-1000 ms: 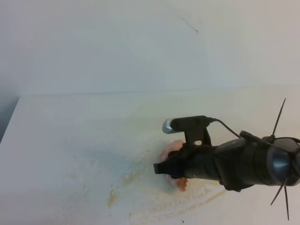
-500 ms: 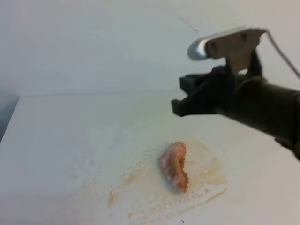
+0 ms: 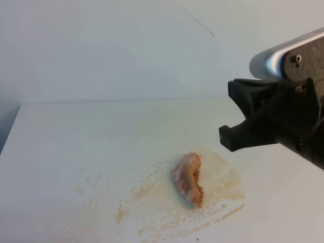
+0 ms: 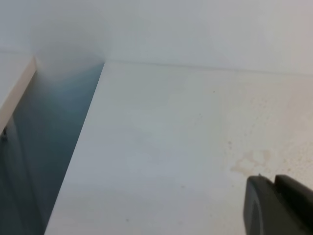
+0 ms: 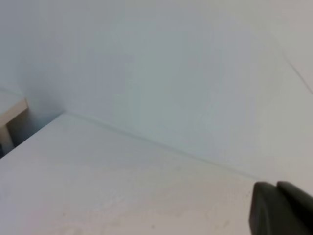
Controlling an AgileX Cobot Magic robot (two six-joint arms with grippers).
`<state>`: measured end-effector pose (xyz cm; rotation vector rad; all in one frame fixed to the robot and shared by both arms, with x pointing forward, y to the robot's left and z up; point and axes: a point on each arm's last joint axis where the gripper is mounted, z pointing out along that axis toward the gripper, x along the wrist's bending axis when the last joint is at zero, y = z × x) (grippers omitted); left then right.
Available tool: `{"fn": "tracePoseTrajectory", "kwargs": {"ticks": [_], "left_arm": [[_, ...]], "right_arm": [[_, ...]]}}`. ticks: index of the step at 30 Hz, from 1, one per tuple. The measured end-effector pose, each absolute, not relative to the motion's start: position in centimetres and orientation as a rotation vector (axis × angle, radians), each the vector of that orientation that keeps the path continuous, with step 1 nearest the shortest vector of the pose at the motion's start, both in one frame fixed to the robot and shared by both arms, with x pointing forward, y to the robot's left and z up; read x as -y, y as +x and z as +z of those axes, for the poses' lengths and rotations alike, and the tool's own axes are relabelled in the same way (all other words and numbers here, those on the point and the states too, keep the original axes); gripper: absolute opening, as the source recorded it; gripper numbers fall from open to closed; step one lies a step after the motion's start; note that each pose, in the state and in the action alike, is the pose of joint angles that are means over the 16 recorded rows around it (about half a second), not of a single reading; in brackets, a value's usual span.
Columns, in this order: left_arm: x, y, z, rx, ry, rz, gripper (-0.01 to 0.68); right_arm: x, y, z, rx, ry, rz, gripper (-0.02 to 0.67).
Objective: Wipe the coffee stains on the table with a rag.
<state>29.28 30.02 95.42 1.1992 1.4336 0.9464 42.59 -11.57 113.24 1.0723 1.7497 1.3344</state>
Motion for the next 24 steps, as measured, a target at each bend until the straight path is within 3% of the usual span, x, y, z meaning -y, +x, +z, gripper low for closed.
{"fn": "tracePoseTrajectory", "kwargs": {"ticks": [8,15,24], "left_arm": [[-30.0,29.3,95.4,-1.434,1.199,0.946,0.0],[-30.0,29.3,95.4,-1.434,1.199,0.946,0.0],[-30.0,29.3,95.4,-1.434,1.199,0.946,0.0]], "right_arm": [[11.7,41.7,113.0,-1.735,1.17,1.421,0.001],[12.6,40.5,114.8,-1.71,1.155,1.563,0.0],[18.7,38.0,118.8,-1.525,1.007,1.693,0.0]]}}
